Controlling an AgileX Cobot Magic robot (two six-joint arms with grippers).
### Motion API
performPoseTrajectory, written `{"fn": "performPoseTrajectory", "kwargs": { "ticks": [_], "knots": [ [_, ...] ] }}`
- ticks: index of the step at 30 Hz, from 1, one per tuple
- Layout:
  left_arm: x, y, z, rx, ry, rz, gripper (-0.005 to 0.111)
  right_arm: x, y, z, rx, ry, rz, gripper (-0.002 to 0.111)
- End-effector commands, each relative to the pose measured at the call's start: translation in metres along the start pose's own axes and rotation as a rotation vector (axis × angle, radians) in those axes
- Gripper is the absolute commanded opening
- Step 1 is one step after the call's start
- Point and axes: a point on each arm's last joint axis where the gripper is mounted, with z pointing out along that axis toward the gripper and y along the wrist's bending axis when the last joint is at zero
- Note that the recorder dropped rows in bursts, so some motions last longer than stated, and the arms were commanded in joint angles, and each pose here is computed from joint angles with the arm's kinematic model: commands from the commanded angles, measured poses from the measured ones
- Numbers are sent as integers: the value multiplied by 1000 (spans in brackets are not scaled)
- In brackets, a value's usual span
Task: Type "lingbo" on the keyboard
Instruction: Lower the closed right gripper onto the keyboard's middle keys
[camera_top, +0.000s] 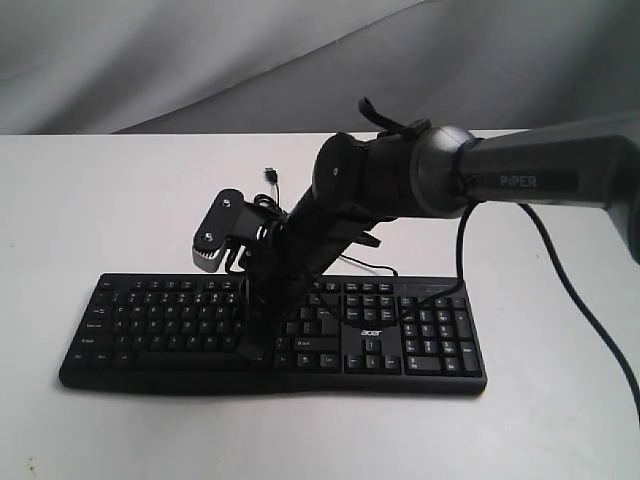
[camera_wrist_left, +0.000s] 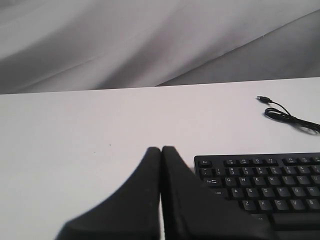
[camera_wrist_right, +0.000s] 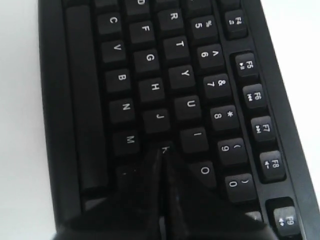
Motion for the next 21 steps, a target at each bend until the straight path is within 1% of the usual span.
{"fn": "performPoseTrajectory", "kwargs": {
  "ticks": [1, 21],
  "knots": [
    [1, 0, 0, 1, -6, -6, 1, 1, -3, 1, 11, 4, 0, 0],
    [1, 0, 0, 1, -6, -6, 1, 2, -3, 1, 20, 20, -18, 0]
  ]
}}
